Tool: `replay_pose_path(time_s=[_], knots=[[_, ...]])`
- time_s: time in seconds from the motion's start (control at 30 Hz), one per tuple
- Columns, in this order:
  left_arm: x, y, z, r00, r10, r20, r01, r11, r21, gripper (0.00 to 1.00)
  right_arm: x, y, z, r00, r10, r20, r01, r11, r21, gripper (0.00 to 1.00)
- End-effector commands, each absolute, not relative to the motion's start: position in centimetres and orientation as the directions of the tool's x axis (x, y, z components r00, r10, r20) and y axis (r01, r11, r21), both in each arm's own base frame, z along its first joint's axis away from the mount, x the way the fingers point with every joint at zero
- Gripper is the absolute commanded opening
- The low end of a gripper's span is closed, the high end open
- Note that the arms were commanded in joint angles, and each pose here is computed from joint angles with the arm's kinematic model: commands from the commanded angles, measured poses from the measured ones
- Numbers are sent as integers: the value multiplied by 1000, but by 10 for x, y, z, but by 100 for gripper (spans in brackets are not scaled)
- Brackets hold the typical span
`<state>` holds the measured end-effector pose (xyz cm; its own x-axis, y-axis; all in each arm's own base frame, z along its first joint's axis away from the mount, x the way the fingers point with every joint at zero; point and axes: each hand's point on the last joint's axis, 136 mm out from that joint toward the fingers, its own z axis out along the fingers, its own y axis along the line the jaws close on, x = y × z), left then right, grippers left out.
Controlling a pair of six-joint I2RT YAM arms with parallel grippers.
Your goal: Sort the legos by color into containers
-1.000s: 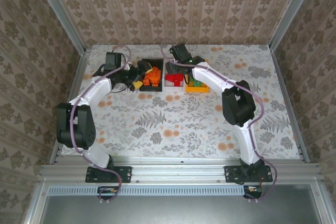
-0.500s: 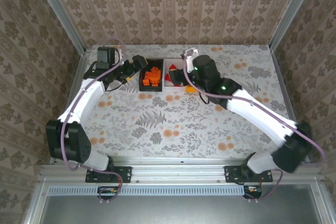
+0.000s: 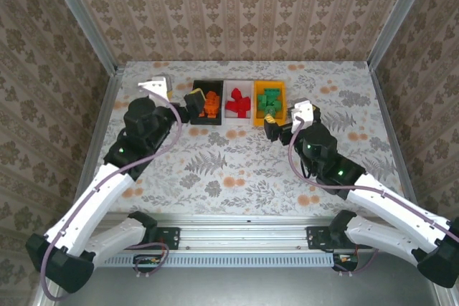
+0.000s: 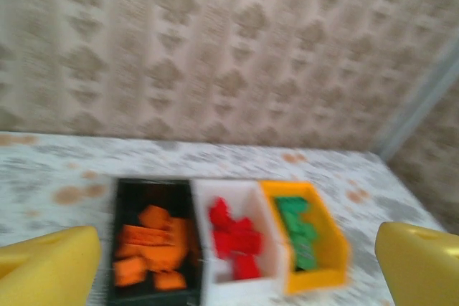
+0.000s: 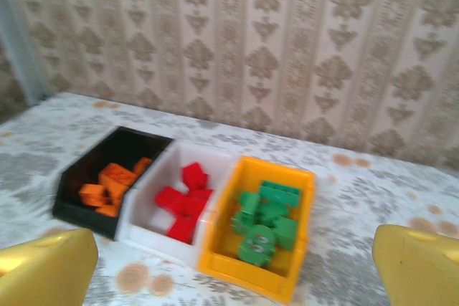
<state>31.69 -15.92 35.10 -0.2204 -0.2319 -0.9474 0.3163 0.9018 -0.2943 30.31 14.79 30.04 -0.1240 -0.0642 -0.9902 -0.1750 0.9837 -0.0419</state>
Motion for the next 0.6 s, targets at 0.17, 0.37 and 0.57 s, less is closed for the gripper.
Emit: replay_pose_path(time_s=[0.17,0.37,0.57], knots=[[340,-85,274,33,135,-990,72,988,137,100,335,65,247,-34,-149,-988,58,987,-151,100],[356,-49,176,-103,196,-975,39,980,193,100,360,19,162,-183,-158,-970,39,985,-168,100],[380,-24,177,-77,132,-988,-35,990,135,100,381,15,119,-241,-68,-968,16,997,-74,100]])
